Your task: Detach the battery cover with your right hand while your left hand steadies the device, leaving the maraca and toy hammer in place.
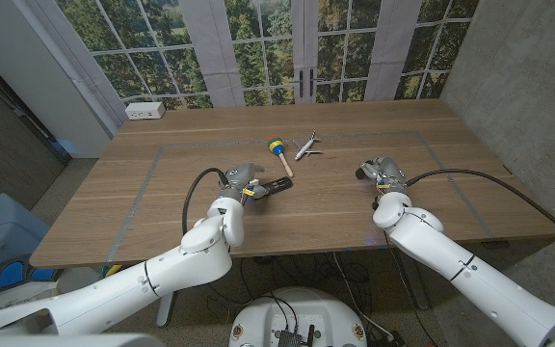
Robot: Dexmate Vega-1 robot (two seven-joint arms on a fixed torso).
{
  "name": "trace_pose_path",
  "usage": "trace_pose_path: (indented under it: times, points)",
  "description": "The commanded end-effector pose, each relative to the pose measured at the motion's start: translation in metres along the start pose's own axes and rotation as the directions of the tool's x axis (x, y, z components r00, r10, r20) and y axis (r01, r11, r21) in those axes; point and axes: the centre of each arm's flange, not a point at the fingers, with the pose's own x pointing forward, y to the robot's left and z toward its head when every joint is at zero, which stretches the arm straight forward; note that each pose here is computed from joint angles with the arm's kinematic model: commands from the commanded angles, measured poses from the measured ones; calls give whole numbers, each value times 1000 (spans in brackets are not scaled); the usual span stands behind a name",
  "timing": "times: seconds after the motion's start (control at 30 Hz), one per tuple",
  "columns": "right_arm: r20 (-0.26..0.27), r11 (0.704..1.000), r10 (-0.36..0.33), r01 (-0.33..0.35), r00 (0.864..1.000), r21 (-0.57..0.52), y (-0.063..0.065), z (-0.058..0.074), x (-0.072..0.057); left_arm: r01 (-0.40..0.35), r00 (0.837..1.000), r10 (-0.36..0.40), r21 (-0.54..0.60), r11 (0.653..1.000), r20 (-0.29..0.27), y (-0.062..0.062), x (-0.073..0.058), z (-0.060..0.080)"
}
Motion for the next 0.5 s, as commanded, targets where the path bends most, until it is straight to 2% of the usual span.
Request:
trace_pose_path:
  times: [0.03,0.3,0.5]
  points:
    - [0,999,-29,29,1000,-17,0,-3,-5,-56,998,56,-10,998,23,2,-9,2]
    - [7,998,-48,48,999,-37,-2,-6,-11,-132,990,135,-58,990,50,3,-18,3]
    - [45,999,-51,51,998,-6,-5,-10,-16,-189,978,197,-99,977,71,3,-24,3]
